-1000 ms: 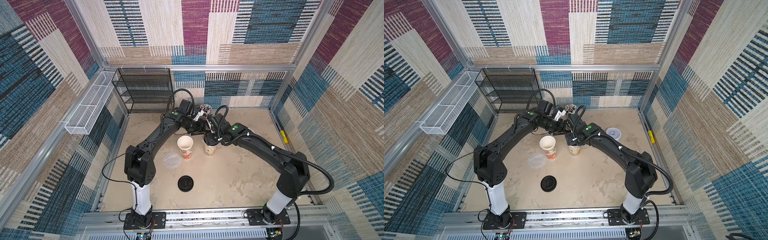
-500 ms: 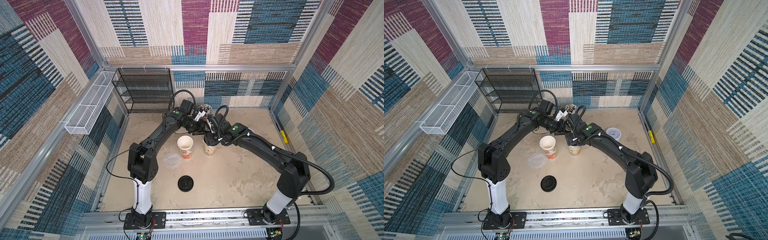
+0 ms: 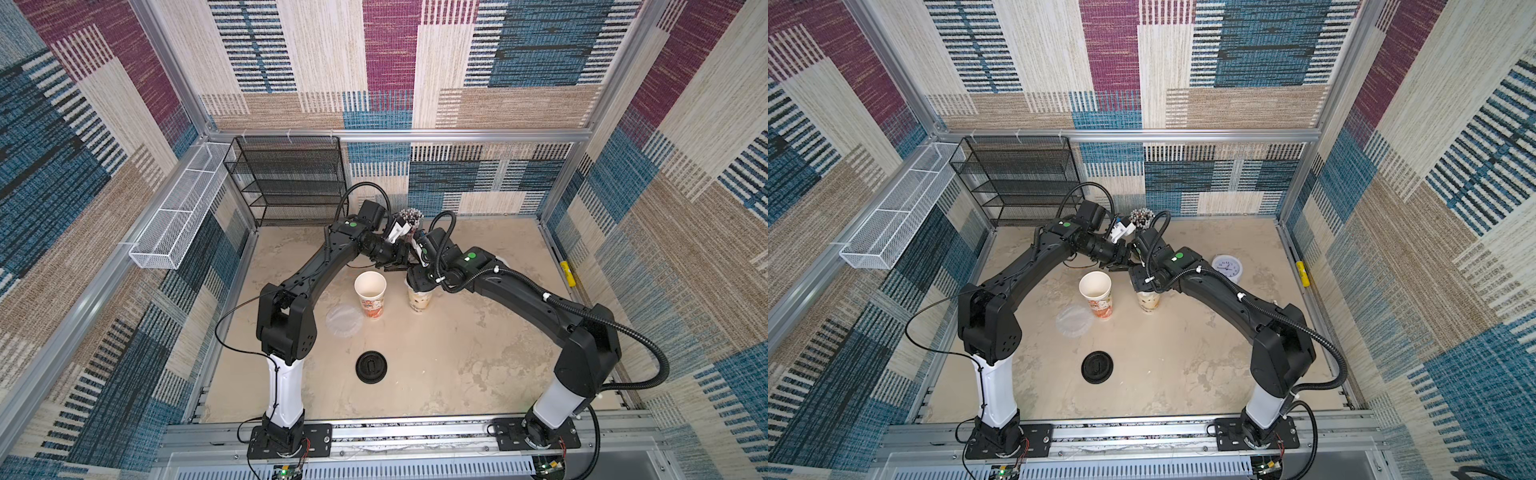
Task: Put the leak-proof paper on the milk tea cups
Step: Secure the cup lid on the cup.
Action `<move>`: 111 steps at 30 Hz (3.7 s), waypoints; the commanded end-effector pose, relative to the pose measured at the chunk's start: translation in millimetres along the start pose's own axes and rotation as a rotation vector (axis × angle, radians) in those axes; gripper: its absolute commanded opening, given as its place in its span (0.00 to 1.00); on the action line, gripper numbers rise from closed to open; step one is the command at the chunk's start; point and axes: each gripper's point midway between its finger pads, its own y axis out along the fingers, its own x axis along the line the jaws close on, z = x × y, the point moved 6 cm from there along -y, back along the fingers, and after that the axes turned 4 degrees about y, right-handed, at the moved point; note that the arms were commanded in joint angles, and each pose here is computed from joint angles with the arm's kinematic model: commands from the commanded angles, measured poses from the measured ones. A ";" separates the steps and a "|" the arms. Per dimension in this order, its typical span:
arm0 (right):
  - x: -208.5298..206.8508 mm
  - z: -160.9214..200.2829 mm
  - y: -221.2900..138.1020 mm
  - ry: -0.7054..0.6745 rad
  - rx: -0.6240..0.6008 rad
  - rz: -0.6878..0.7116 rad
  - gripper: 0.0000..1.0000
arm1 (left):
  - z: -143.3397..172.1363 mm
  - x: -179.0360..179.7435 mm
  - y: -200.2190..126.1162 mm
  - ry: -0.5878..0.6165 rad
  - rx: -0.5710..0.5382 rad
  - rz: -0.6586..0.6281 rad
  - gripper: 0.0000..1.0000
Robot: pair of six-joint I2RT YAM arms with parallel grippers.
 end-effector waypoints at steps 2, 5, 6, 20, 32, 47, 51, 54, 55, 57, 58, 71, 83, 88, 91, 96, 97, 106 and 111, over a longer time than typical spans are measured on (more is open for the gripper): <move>-6.5 62.6 8.5 0.036 0.328 0.001 0.76 | 13.4 3.4 -2.2 -0.072 0.064 -0.035 0.61; -6.9 62.8 8.7 0.030 0.329 0.004 0.77 | 16.8 7.0 0.9 -0.078 0.090 -0.038 0.62; -7.0 62.7 8.4 0.029 0.328 0.004 0.77 | 18.2 7.9 1.4 -0.079 0.096 -0.036 0.63; -6.0 49.1 -0.6 0.028 0.285 0.010 0.78 | 36.6 26.2 21.8 -0.127 0.200 -0.014 0.59; -2.3 14.5 -24.5 0.022 0.153 0.007 0.83 | 43.3 40.4 27.9 -0.144 0.244 -0.075 0.58; -0.6 -31.9 -76.7 0.079 -0.004 -0.054 0.92 | 37.2 48.1 32.2 -0.157 0.243 -0.115 0.55; -11.3 -25.7 -100.8 0.237 -0.019 -0.141 0.82 | 36.8 48.7 32.3 -0.157 0.242 -0.119 0.55; -23.2 -4.6 -104.9 0.387 -0.003 -0.227 0.67 | 36.7 49.0 32.9 -0.158 0.243 -0.119 0.54; -27.3 3.1 -103.3 0.431 -0.001 -0.249 0.63 | 36.6 49.5 33.1 -0.159 0.243 -0.120 0.54; -32.8 14.1 -99.4 0.491 -0.009 -0.286 0.58 | 36.8 50.3 33.4 -0.160 0.244 -0.125 0.54; -34.8 18.0 -97.2 0.516 -0.013 -0.307 0.56 | 36.8 50.7 33.2 -0.161 0.244 -0.129 0.54; -37.3 41.9 -60.8 0.567 0.029 -0.372 0.49 | 38.1 53.9 33.6 -0.164 0.247 -0.149 0.52; -31.2 44.0 -44.7 0.558 0.065 -0.421 0.49 | 40.1 54.5 33.6 -0.159 0.252 -0.151 0.52; -31.9 44.5 -34.4 0.561 0.076 -0.410 0.50 | 41.0 55.9 34.1 -0.163 0.255 -0.153 0.52; -33.5 45.1 -28.5 0.564 0.077 -0.393 0.50 | 41.2 57.1 33.6 -0.162 0.254 -0.158 0.52; -41.4 53.6 -16.4 0.583 0.096 -0.314 0.50 | 43.5 60.1 33.9 -0.164 0.260 -0.172 0.51; -44.1 56.5 -13.7 0.587 0.105 -0.286 0.50 | 43.9 61.6 34.2 -0.167 0.261 -0.175 0.51; -59.9 76.1 1.6 0.607 0.155 -0.130 0.50 | 46.1 67.8 35.9 -0.173 0.270 -0.192 0.51; -64.2 85.1 7.2 0.609 0.179 -0.090 0.50 | 47.4 71.3 37.4 -0.178 0.276 -0.200 0.50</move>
